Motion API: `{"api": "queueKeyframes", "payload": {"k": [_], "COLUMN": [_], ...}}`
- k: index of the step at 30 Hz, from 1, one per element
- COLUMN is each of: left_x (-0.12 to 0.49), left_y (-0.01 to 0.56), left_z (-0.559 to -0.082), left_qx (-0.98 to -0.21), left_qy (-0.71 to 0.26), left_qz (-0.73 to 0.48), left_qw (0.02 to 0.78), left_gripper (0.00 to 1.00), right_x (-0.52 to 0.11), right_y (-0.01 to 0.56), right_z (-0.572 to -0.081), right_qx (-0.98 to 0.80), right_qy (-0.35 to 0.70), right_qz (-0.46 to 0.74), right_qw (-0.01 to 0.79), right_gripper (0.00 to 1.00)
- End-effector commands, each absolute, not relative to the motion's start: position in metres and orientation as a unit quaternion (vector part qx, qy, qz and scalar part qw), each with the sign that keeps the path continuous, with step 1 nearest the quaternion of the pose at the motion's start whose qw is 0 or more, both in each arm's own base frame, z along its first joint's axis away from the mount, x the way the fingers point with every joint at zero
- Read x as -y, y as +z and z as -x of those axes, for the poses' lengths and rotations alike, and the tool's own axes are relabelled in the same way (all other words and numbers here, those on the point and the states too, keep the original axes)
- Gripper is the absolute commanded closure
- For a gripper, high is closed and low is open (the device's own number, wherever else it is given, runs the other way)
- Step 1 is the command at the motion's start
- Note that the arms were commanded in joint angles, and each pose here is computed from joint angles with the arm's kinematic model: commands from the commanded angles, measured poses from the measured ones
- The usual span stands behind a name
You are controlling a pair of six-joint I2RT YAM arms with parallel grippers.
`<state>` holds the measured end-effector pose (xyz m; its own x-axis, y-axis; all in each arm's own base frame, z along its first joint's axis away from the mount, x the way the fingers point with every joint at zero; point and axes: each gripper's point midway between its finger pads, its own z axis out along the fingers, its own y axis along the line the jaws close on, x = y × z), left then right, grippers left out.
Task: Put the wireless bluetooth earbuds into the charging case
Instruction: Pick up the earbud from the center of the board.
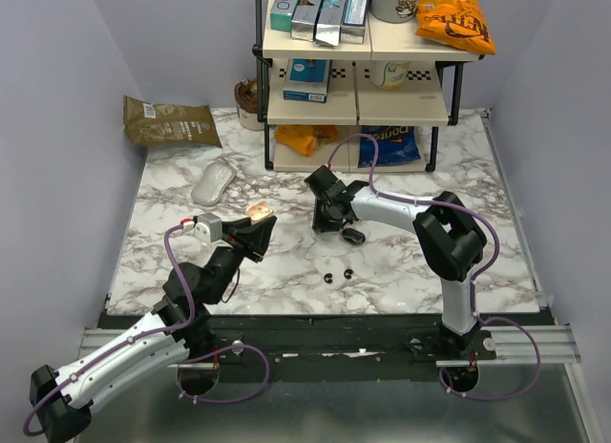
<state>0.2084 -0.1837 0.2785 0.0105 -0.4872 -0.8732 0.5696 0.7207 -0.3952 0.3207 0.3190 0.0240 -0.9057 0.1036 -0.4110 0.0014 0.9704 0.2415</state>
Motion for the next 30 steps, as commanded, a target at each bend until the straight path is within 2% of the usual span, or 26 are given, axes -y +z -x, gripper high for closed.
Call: {"api": "queueKeyframes", "payload": {"k": [1, 7, 14, 19, 26, 30], "left_x": [0.181, 0.182, 0.182, 0.182, 0.181, 0.183], "left_y": [0.287, 0.286, 0.285, 0.286, 0.291, 0.298], "left_z": [-0.208, -0.208, -0.208, -0.208, -0.21, -0.211], "left_qx": [-0.591, -0.592, -0.593, -0.592, -0.589, -0.578], "left_qy": [-0.377, -0.378, -0.379, -0.379, -0.37, -0.368], "left_qz": [-0.023, -0.023, -0.023, -0.022, -0.026, -0.031], "left_qw": [0.713, 0.711, 0.71, 0.711, 0.718, 0.728], "left_gripper": [1.0, 1.0, 1.0, 1.0, 1.0, 1.0], "right_x": [-0.313, -0.312, -0.307, -0.3, -0.306, -0.306], "right_y": [0.009, 0.01, 0.013, 0.026, 0.128, 0.212], "right_z": [-0.314, -0.313, -0.313, -0.317, -0.334, -0.327], "right_qx": [-0.976, -0.976, -0.975, -0.968, -0.903, -0.838], "right_qy": [0.103, 0.104, 0.097, 0.097, 0.172, 0.232], "right_qz": [-0.02, -0.017, -0.007, 0.009, 0.077, 0.119], "right_qw": [0.193, 0.193, 0.201, 0.231, 0.386, 0.479], "right_gripper": [0.66, 0.76, 0.99, 0.99, 0.99, 0.99]}}
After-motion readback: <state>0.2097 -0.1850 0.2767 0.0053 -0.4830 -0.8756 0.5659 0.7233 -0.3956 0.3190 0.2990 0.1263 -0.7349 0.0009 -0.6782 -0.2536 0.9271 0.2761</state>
